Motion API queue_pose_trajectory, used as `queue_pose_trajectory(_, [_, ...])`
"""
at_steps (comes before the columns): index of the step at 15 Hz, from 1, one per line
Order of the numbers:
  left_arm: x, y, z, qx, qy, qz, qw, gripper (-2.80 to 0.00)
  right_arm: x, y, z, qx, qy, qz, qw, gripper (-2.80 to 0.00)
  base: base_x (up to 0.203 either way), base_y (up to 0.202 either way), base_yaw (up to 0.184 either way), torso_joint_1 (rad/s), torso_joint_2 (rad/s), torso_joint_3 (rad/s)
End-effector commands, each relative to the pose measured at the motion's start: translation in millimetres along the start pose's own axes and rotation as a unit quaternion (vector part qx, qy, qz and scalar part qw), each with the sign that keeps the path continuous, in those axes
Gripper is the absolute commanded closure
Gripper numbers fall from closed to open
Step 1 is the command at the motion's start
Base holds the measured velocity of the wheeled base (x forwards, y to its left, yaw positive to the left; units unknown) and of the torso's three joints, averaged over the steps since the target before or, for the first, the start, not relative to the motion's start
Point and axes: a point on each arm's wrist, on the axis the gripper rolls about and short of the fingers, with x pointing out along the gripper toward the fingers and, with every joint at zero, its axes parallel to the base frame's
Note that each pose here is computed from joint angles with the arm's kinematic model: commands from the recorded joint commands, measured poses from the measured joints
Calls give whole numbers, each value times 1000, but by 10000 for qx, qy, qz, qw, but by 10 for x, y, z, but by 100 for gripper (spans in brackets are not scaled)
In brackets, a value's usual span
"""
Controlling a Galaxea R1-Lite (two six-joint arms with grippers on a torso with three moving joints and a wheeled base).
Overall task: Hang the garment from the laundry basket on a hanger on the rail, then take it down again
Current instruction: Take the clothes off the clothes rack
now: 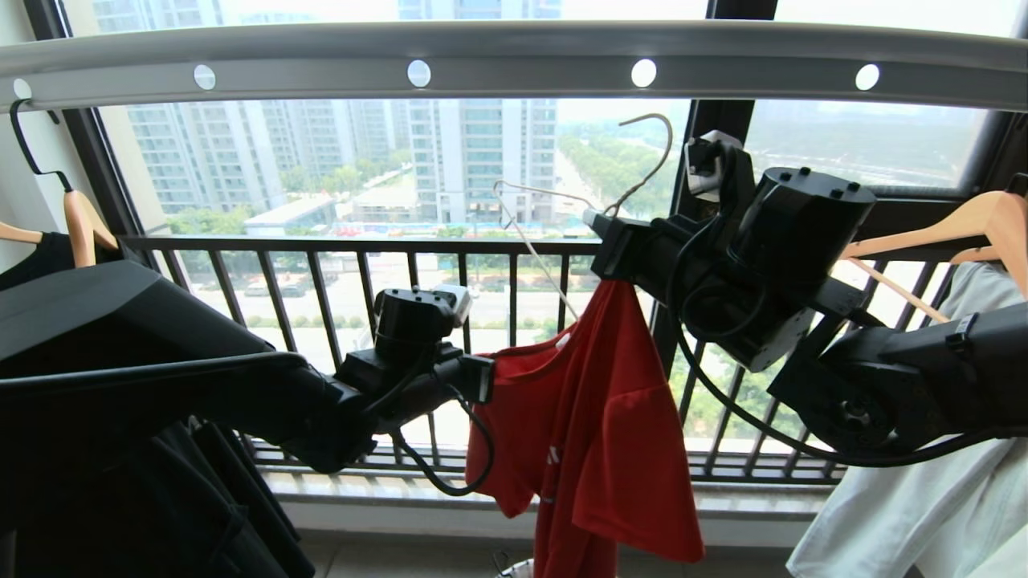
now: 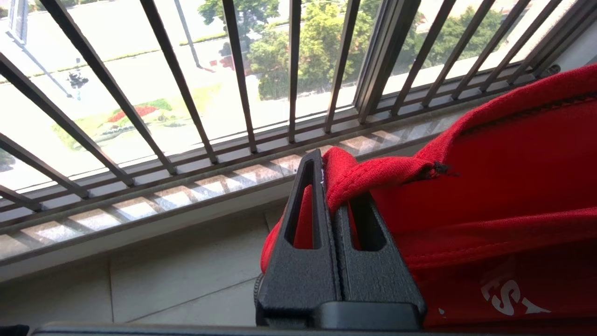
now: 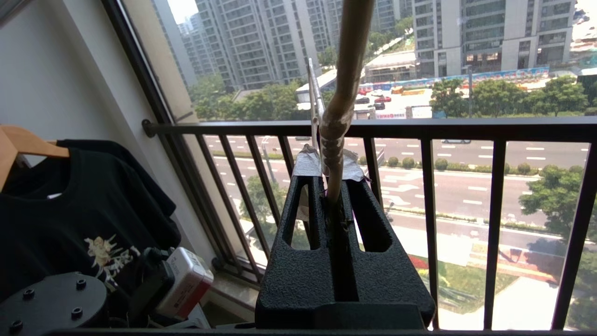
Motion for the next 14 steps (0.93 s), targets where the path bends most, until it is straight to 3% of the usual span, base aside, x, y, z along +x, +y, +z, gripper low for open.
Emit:
queue_pose_trajectory(1, [-66, -189, -130, 142, 240, -330, 9991, 0, 78, -1, -38, 32, -127, -24, 9999, 0, 0, 0, 0, 0, 0, 0])
queue_pose_trajectory(3, [-165, -393, -284, 286, 589, -849, 9942, 0, 96, -4, 6, 42, -227, -88, 9997, 0, 0, 0, 0, 0, 0, 0])
queue_pose_trajectory(6, [-377, -750, -509, 546, 1257, -1652, 9767, 0, 126, 6, 69, 79, -374, -193, 9991, 0, 0, 0, 0, 0, 0, 0])
queue_pose_trajectory(8, [-550, -922, -610, 687, 1468, -2069, 9649, 0, 98, 13, 138, 114, -414, -239, 9988, 0, 0, 0, 0, 0, 0, 0])
queue_pose_trajectory(9, [-589, -917, -648, 676, 1608, -2300, 9574, 0, 71, 12, 182, 150, -328, -276, 9990, 0, 0, 0, 0, 0, 0, 0])
queue_pose_trajectory(12, [-573, -906, -708, 725, 1751, -2340, 9536, 0, 68, -23, 220, 155, -379, -322, 9986, 0, 0, 0, 0, 0, 0, 0])
queue_pose_trajectory(14, [-553, -887, -801, 1087, 1986, -2344, 9454, 0, 25, -5, 326, 205, -502, -294, 9981, 0, 0, 0, 0, 0, 0, 0])
